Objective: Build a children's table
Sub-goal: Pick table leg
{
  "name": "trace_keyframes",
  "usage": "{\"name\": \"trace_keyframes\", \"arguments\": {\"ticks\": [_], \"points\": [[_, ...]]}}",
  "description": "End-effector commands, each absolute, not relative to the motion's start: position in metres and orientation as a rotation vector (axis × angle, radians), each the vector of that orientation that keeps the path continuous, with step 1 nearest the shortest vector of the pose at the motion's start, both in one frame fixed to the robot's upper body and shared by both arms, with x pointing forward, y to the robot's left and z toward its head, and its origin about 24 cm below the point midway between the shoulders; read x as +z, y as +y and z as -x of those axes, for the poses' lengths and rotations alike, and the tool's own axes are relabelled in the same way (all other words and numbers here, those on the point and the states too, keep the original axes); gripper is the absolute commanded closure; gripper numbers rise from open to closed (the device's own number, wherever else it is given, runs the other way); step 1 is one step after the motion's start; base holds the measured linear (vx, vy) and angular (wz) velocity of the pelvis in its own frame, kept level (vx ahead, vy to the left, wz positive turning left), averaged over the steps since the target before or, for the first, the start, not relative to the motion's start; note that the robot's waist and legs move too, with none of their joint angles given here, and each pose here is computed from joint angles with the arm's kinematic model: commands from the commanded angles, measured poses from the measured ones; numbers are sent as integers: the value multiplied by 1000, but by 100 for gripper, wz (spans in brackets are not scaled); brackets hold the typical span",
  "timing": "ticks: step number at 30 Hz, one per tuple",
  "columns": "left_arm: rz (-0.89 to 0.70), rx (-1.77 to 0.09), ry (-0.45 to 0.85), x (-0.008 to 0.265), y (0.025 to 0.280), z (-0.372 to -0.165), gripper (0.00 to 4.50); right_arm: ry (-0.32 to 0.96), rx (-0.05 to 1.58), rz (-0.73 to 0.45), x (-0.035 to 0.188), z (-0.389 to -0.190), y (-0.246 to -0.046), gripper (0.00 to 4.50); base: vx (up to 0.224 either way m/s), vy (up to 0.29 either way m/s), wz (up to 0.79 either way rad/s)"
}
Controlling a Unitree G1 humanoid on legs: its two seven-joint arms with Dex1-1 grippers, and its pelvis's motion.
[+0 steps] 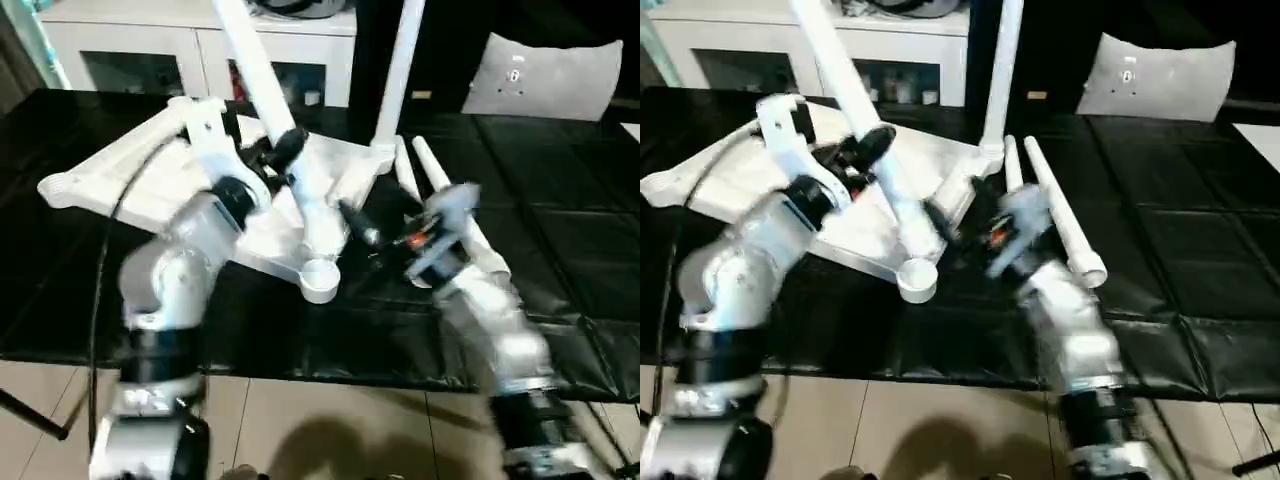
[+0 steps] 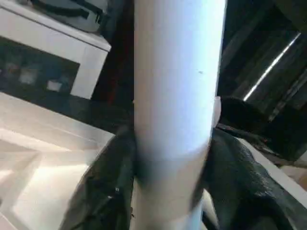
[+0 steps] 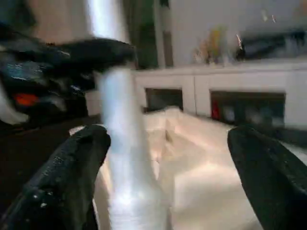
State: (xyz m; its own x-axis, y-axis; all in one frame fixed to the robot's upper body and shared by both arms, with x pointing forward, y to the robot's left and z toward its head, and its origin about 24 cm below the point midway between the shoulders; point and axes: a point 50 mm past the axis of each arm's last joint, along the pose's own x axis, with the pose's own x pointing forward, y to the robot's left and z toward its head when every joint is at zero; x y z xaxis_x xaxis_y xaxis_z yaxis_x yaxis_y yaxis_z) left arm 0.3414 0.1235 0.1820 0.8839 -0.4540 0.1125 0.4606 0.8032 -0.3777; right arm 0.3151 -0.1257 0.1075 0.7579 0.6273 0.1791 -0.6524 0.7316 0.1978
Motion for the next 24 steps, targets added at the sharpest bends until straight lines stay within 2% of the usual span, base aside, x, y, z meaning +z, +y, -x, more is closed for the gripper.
{"name": "trace_keyframes", "arguments": {"ticks": [1, 2, 5, 13, 19, 20, 22, 24], "points": [[414, -537, -24, 188, 123, -341, 270, -73, 683, -313, 113, -318, -135, 7, 0, 0, 0], [411, -585, -12, 189, 123, -340, 270, -34, 691, -365, 116, -318, -143, 2, 0, 0, 0], [428, -619, -7, 192, 122, -338, 270, -13, 708, -404, 120, -319, -149, 0, 0, 0, 0], [481, -690, 0, 198, 122, -337, 270, 15, 732, -473, 136, -322, -154, 0, 0, 0, 0], [471, -755, 22, 199, 121, -334, 270, 32, 805, -428, 141, -321, -149, 0, 0, 0, 0], [456, -764, 24, 199, 121, -334, 270, 44, 830, -407, 141, -320, -148, 0, 0, 0, 0], [354, -827, 31, 200, 117, -331, 270, 81, 970, -284, 141, -313, -138, 0, 0, 0, 0], [311, -859, 36, 201, 114, -329, 270, 94, 1028, -259, 142, -310, -133, 0, 0, 0, 0]]}}
